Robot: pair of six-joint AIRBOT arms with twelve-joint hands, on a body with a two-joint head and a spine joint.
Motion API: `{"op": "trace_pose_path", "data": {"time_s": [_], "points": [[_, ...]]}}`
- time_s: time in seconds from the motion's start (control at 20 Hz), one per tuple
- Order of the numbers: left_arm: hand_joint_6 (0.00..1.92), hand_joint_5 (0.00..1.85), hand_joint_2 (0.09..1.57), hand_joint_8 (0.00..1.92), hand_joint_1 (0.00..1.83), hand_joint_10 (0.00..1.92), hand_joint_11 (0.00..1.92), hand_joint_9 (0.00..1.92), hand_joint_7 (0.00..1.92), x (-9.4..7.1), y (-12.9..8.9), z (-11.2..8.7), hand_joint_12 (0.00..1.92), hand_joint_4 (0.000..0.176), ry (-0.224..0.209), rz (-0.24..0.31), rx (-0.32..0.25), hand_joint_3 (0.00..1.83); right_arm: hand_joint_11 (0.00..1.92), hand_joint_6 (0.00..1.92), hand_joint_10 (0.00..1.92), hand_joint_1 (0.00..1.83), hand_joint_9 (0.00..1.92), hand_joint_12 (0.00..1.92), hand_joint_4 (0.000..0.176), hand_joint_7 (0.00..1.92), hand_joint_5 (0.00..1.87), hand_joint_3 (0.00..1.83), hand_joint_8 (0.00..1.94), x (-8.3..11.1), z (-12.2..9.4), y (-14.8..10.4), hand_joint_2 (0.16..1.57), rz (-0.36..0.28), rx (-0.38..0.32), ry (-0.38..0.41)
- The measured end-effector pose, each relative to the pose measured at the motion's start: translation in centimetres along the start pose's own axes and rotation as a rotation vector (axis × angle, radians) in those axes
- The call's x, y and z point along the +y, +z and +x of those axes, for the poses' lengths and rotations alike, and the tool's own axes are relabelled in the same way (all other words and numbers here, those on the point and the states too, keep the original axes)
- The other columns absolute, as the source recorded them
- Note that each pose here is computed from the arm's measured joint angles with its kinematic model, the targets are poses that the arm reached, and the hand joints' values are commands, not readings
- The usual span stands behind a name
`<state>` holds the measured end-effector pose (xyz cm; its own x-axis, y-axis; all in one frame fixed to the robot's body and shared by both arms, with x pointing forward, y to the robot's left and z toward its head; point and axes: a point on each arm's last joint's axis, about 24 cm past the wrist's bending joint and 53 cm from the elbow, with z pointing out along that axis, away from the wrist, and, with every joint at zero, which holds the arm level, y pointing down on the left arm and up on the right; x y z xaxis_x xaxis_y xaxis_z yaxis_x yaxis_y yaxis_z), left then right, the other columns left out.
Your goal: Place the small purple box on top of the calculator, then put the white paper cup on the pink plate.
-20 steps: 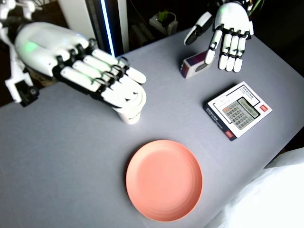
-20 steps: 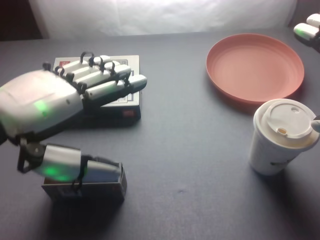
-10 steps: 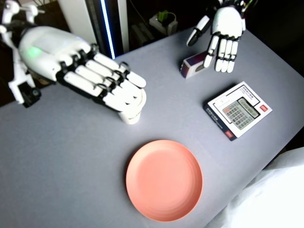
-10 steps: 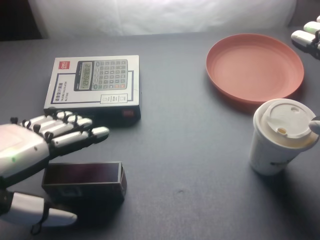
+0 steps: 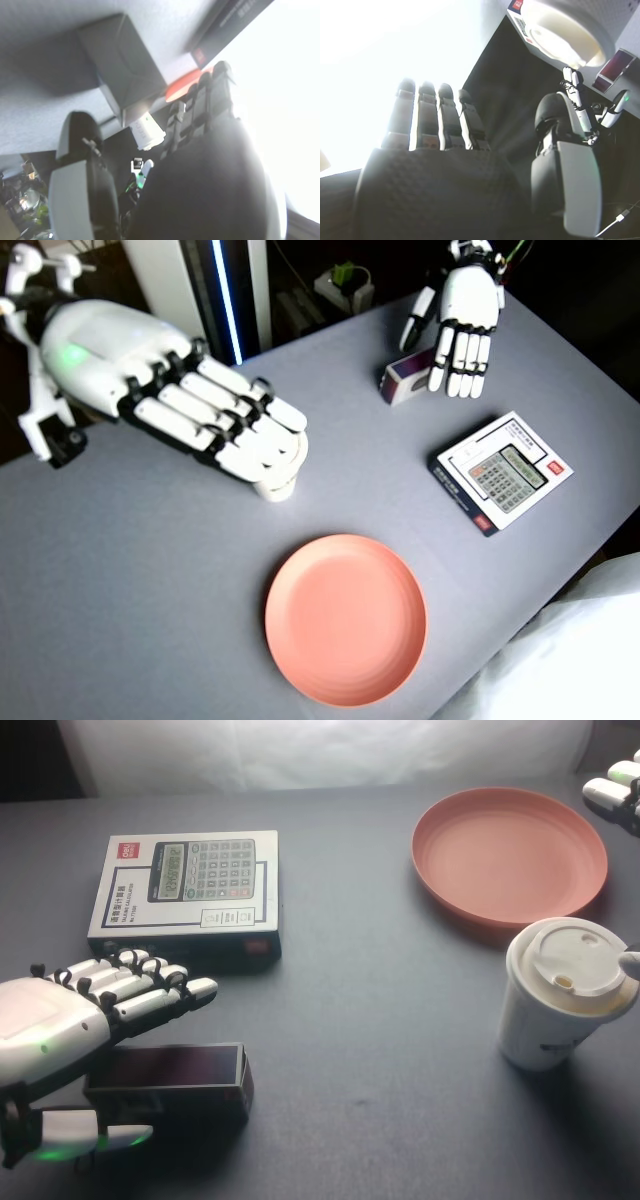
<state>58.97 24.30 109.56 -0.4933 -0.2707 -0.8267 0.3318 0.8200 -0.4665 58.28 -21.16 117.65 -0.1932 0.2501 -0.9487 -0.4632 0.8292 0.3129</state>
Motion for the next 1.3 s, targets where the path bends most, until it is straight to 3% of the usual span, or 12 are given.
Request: {"op": "trace_pose_path", "data": {"time_s": [0.15, 0.2, 0.3, 0.35, 0.4, 0.5, 0.55, 0.6, 0.75, 1.0, 1.2, 1.3], "points": [[0.04, 0.10, 1.20, 0.07, 0.80, 0.05, 0.00, 0.10, 0.18, 0.4, 0.3, 0.6, 0.00, 0.095, 0.000, -0.009, 0.012, 0.00, 0.00, 0.00, 0.00, 0.30, 0.00, 0.00, 0.000, 0.00, 0.00, 0.00, 0.00, -0.1, 0.0, 0.0, 1.20, 0.002, -0.001, 0.001], [0.04, 0.10, 1.21, 0.07, 0.78, 0.06, 0.00, 0.11, 0.19, 0.6, 0.4, 0.8, 0.00, 0.094, -0.001, -0.016, 0.018, 0.00, 0.00, 0.00, 0.00, 0.31, 0.00, 0.00, 0.000, 0.00, 0.00, 0.00, 0.00, -0.1, 0.0, 0.0, 1.20, 0.002, 0.000, 0.001], [0.10, 0.13, 1.20, 0.11, 0.81, 0.49, 0.00, 0.01, 0.26, 0.8, 0.5, 1.0, 0.00, 0.080, 0.001, -0.021, 0.023, 0.00, 0.00, 0.00, 0.00, 0.31, 0.00, 0.00, 0.000, 0.00, 0.00, 0.00, 0.00, -0.1, 0.0, 0.0, 1.20, 0.002, -0.001, 0.001], [0.21, 0.18, 1.19, 0.27, 0.83, 0.75, 0.00, 0.00, 0.29, 0.9, 0.6, 1.2, 0.00, 0.070, -0.001, -0.024, 0.025, 0.00, 0.00, 0.00, 0.00, 0.32, 0.00, 0.00, 0.000, 0.00, 0.00, 0.00, 0.00, -0.1, 0.0, 0.0, 1.20, 0.003, 0.000, 0.001], [0.51, 0.20, 1.20, 0.67, 0.79, 1.05, 0.00, 0.00, 0.26, 0.8, 0.7, 1.4, 0.30, 0.078, -0.001, -0.022, 0.027, 0.00, 0.00, 0.00, 0.00, 0.32, 0.00, 0.00, 0.000, 0.00, 0.00, 0.00, 0.00, -0.1, 0.0, 0.0, 1.21, 0.003, 0.000, 0.001], [1.04, 0.33, 1.18, 1.25, 0.87, 1.55, 0.00, 0.11, 0.39, 0.8, 0.8, 1.6, 1.43, 0.068, -0.002, -0.017, 0.029, 0.00, 0.00, 0.00, 0.00, 0.33, 0.00, 0.00, 0.000, 0.00, 0.00, 0.00, 0.00, -0.1, 0.0, 0.0, 1.22, 0.003, 0.000, 0.002], [1.30, 0.57, 1.26, 1.53, 1.08, 1.77, 0.00, 0.29, 0.66, 0.8, 0.8, 1.5, 1.82, 0.000, -0.004, -0.018, 0.028, 0.01, 0.00, 0.00, 0.00, 0.32, 0.00, 0.00, 0.000, 0.00, 0.00, 0.00, 0.00, -0.1, 0.0, 0.0, 1.23, 0.003, 0.000, 0.002], [1.36, 0.61, 1.29, 1.63, 1.12, 1.88, 0.00, 0.38, 0.70, 0.7, 0.8, 1.5, 1.90, 0.000, -0.005, -0.016, 0.025, 0.01, 0.00, 0.00, 0.00, 0.32, 0.00, 0.00, 0.000, 0.00, 0.00, 0.00, 0.00, -0.1, 0.0, 0.0, 1.23, 0.003, 0.000, 0.002], [1.34, 0.61, 1.31, 1.75, 1.16, 1.92, 0.00, 0.59, 0.70, 0.5, 0.9, 1.2, 1.92, 0.000, -0.016, -0.006, 0.007, 0.01, 0.00, 0.00, 0.00, 0.31, 0.00, 0.00, 0.000, 0.00, 0.00, 0.00, 0.00, -0.1, 0.1, 0.0, 1.24, 0.002, 0.001, 0.003], [1.25, 0.69, 1.27, 1.62, 1.18, 1.90, 0.00, 0.53, 0.77, -0.2, 0.7, 0.4, 1.92, 0.000, -0.016, 0.019, -0.024, 0.00, 0.00, 0.00, 0.00, 0.32, 0.00, 0.00, 0.000, 0.00, 0.00, 0.00, 0.00, -0.2, 0.3, 0.0, 1.25, 0.008, 0.005, 0.009], [1.09, 0.80, 1.23, 1.56, 1.21, 1.91, 0.08, 0.55, 0.80, -1.2, 0.2, -1.7, 1.92, 0.000, -0.004, 0.056, -0.088, 0.00, 0.00, 0.00, 0.00, 0.33, 0.00, 0.00, 0.000, 0.00, 0.00, 0.00, 0.00, -0.4, 0.1, 0.1, 1.24, 0.012, 0.002, 0.009], [1.12, 0.78, 1.22, 1.51, 1.20, 1.83, 0.07, 0.57, 0.82, -1.3, 0.4, -2.8, 1.92, 0.000, 0.003, 0.064, -0.115, 0.00, 0.00, 0.00, 0.00, 0.33, 0.00, 0.00, 0.000, 0.00, 0.00, 0.00, 0.00, -0.5, 0.1, 0.1, 1.25, 0.015, 0.001, 0.010]]}}
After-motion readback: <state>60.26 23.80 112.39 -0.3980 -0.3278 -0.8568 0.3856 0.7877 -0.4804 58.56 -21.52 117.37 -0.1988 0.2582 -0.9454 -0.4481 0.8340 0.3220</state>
